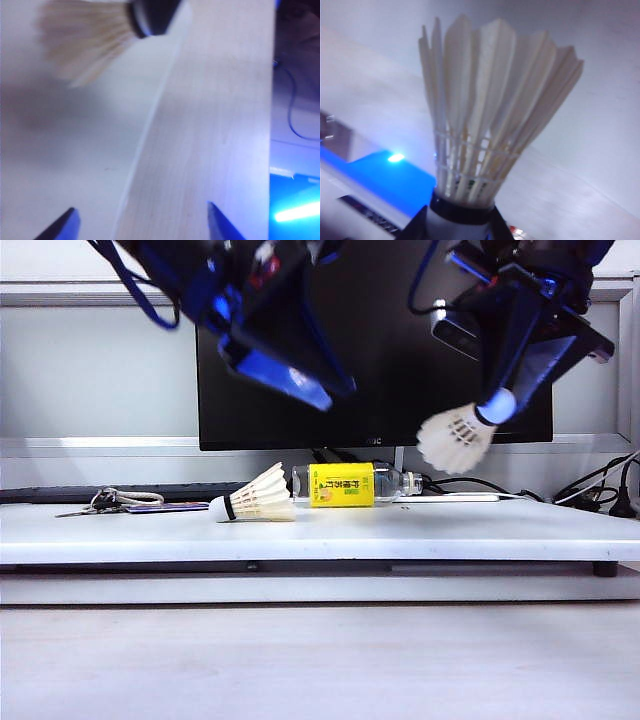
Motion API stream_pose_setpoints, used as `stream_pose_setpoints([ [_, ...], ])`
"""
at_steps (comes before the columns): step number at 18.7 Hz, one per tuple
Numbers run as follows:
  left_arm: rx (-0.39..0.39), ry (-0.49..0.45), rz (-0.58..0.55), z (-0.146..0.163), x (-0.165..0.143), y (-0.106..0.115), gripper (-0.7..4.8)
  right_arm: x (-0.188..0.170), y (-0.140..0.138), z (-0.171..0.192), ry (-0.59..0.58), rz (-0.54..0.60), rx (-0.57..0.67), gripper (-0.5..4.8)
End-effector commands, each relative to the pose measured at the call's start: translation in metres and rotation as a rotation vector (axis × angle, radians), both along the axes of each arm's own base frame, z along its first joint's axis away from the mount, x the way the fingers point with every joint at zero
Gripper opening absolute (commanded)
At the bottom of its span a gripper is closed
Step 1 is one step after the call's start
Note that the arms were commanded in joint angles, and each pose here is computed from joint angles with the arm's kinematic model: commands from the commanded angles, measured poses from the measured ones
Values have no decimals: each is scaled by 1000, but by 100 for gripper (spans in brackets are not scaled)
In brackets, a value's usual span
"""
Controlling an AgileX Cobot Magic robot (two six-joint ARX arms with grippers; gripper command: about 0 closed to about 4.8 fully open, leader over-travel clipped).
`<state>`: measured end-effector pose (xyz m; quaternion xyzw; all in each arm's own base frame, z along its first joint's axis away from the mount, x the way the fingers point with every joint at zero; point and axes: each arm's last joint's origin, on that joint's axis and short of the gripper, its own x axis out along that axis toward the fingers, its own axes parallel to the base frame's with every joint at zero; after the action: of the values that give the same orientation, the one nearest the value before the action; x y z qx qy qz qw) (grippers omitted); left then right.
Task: Stack the badminton balls on the table vertically.
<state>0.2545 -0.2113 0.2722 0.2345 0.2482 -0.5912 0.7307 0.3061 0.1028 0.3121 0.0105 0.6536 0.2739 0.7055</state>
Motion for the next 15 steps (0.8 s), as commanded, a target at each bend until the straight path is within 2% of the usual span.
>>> stream_pose_setpoints([
  [1,-1,11,-59,-13,5,-5,340,-2,3,4,10,29,104,134],
  [4,-22,12,-54,-15,11,-5,339,-2,4,5,20,51,166,134],
  [7,-246,105,6,-3,38,21,329,-3,5,6,23,69,199,134],
  [10,-404,223,2,0,59,56,285,-4,7,8,32,103,294,134],
  [11,-436,257,-11,-1,63,66,285,-5,8,9,38,122,349,134],
  [13,-487,325,-78,-5,66,70,286,-5,10,11,46,152,441,134],
  [15,-488,345,-89,-10,67,68,285,-6,10,11,48,153,446,134],
])
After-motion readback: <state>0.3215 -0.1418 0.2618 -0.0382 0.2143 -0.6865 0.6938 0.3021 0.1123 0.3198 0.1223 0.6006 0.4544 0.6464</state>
